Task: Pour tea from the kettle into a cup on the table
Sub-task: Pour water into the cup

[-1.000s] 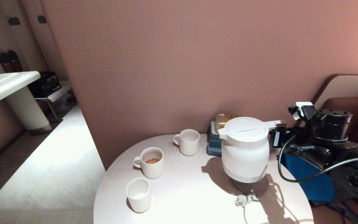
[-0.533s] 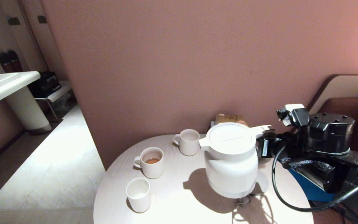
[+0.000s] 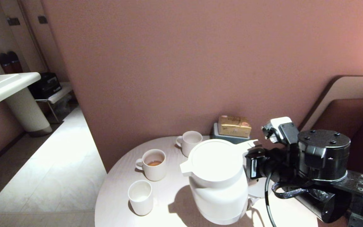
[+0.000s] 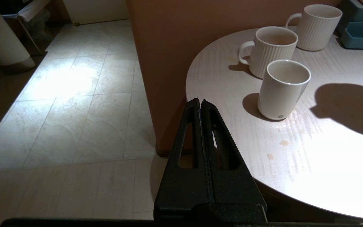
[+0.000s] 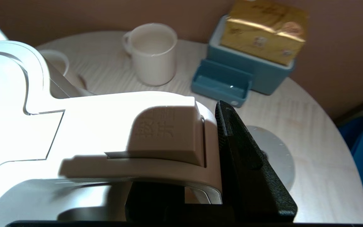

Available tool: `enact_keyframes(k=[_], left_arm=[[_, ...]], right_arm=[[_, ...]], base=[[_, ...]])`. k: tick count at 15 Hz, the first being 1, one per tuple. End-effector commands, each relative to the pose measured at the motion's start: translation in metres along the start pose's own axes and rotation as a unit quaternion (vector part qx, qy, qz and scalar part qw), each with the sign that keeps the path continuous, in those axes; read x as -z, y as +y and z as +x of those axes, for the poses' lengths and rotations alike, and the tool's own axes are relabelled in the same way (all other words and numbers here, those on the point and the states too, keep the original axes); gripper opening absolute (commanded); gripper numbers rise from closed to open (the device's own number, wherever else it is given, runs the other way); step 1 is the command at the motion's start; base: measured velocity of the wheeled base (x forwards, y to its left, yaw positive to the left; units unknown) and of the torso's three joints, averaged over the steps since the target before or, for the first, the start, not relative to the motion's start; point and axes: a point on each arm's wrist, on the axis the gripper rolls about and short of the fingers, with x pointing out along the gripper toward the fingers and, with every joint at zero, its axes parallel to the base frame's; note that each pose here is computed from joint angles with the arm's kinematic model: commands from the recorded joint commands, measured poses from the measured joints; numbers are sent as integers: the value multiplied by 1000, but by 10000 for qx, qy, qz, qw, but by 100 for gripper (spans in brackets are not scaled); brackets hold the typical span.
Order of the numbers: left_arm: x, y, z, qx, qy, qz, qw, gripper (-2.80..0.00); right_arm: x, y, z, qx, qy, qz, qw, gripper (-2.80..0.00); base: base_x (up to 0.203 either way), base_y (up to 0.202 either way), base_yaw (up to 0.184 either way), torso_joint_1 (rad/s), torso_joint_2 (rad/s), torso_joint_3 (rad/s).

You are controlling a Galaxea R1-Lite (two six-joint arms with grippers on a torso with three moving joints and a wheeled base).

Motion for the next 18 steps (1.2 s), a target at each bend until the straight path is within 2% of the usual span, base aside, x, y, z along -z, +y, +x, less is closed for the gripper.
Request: enact_keyframes(k=[1, 5, 10, 14, 18], left_arm=[[0, 0, 0, 1, 8, 0, 10000, -280], [0, 0, 0, 3, 9, 0, 10000, -280], [0, 0, 0, 5, 8, 0, 10000, -280], [0, 0, 0, 1, 8, 0, 10000, -280], [0, 0, 0, 2, 8, 0, 10000, -280]], right_arm=[[8, 12, 4, -126, 126, -123, 9998, -280], [22, 37, 26, -182, 347, -344, 9986, -280], [15, 61, 42, -279, 206, -583, 9977, -280], [14, 86, 42, -421, 261, -752, 9959, -280], [20, 98, 54, -346, 320, -980, 9941, -280]], base=[[0, 0, 0, 0, 0, 0], [0, 0, 0, 0, 0, 0], [0, 0, 0, 0, 0, 0], [0, 0, 0, 0, 0, 0], [0, 0, 0, 0, 0, 0]])
